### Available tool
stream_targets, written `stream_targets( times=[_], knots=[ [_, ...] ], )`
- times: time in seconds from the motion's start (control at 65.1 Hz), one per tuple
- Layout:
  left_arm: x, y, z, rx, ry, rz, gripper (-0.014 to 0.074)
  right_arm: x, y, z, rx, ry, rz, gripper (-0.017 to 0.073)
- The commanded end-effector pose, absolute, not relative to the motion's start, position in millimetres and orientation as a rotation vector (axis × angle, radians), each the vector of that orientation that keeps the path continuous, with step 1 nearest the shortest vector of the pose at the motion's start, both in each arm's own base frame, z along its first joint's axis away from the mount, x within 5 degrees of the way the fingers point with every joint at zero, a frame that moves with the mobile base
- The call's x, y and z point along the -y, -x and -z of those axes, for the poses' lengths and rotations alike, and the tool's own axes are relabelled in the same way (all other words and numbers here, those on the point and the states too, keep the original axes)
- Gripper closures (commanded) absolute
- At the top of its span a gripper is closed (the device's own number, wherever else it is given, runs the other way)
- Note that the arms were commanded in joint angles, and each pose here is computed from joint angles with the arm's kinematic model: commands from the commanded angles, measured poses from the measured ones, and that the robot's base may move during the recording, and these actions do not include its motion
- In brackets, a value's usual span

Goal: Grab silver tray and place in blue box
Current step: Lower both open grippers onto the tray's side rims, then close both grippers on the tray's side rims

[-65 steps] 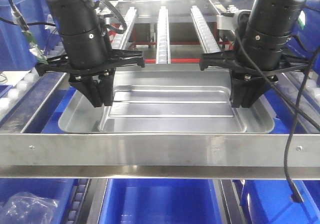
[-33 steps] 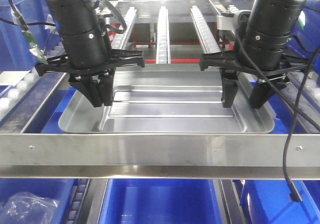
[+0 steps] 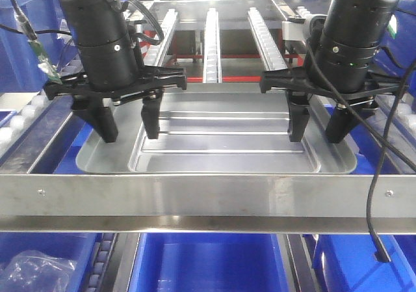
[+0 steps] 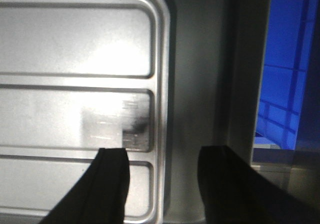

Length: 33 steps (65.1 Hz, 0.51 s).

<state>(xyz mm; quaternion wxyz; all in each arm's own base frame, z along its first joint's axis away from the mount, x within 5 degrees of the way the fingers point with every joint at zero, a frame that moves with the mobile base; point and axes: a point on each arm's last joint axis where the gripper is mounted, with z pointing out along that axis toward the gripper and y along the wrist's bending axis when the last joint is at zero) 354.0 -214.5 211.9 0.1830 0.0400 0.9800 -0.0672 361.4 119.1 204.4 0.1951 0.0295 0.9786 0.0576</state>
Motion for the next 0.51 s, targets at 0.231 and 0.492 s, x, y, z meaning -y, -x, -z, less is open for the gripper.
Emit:
stream_targets(
  times=[0.231, 0.492],
  knots=[
    [217.8, -352.1, -243.5, -2.674, -0.117, 0.256, 0.0270, -120.7, -367.5, -233.8, -2.617, -0.070, -0.215, 0.0125],
    [221.4, -357.5, -228.3, -2.686, -0.121, 0.250, 0.0316, -122.5, -372.7, -217.4, -2.646, -0.070, -0.204, 0.0125]
  ],
)
